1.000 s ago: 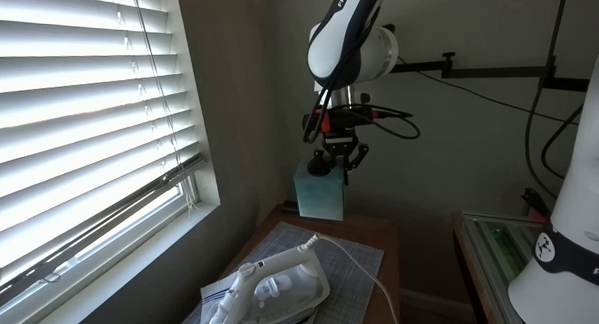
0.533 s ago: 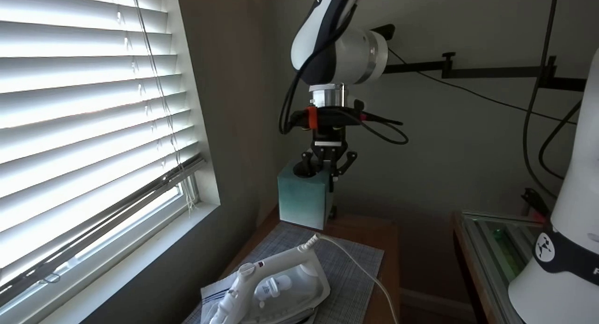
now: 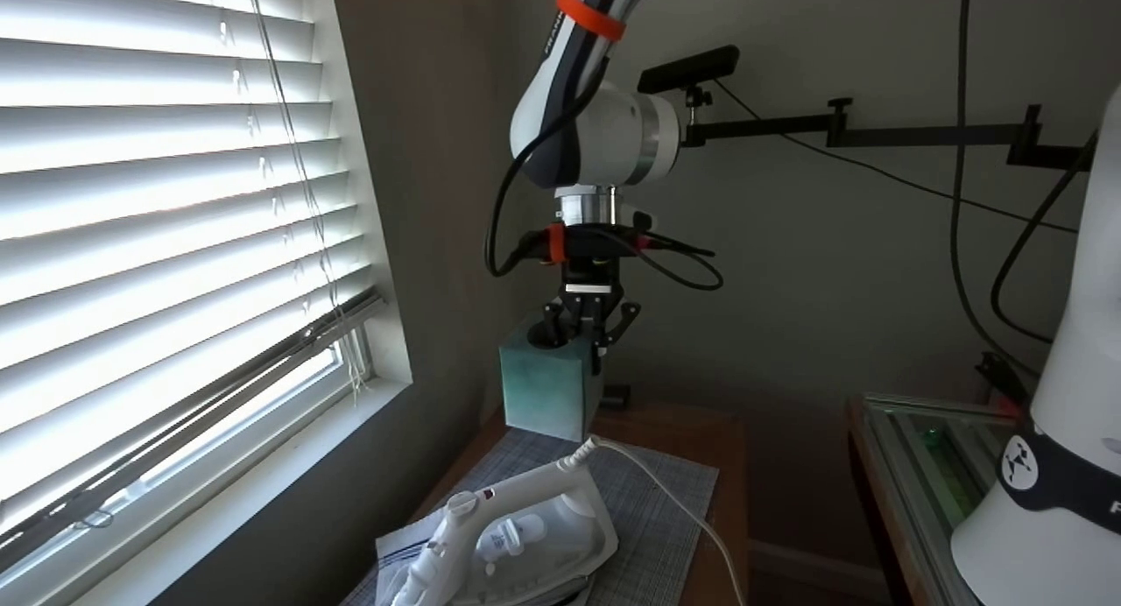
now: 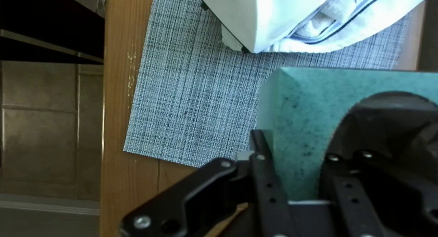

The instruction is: Move the tissue box to the right.

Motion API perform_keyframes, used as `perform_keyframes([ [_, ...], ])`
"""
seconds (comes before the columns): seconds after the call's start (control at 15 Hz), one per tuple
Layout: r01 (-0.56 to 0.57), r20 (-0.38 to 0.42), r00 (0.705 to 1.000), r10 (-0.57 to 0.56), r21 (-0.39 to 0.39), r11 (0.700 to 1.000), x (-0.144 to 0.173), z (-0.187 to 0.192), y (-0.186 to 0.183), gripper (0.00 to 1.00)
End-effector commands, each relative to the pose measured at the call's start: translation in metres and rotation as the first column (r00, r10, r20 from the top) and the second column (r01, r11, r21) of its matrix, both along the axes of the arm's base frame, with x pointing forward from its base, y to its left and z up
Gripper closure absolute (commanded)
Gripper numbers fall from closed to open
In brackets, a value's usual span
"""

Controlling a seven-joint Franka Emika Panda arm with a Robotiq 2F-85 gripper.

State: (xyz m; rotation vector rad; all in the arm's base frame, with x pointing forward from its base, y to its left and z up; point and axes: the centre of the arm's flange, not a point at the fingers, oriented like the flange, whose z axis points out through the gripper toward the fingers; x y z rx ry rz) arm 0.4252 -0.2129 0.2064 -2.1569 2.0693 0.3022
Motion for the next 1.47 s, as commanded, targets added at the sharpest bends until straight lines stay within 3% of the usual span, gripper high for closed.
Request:
perform_keyframes([
  [0.0, -0.013, -0.014, 1.000, 0.012, -0.028, 1.000, 0.032, -0.020, -0.017, 0.99],
  [0.53, -0.019, -0.032, 0.999, 0.017, -0.052, 0.998, 0.062, -0.051, -0.034, 0.99],
  [1.2, 0.012, -0.069, 0.998, -0.013, -0.008, 1.000, 0.053, -0.074, -0.045, 0.99],
  [1.27, 0.007, -0.078, 0.997, -0.007, -0.003, 1.000, 0.052, -0.075, -0.045, 0.69],
  [1.4, 0.014, -0.085, 0.996, -0.014, -0.002, 1.000, 0.050, -0.075, -0.044, 0.63],
])
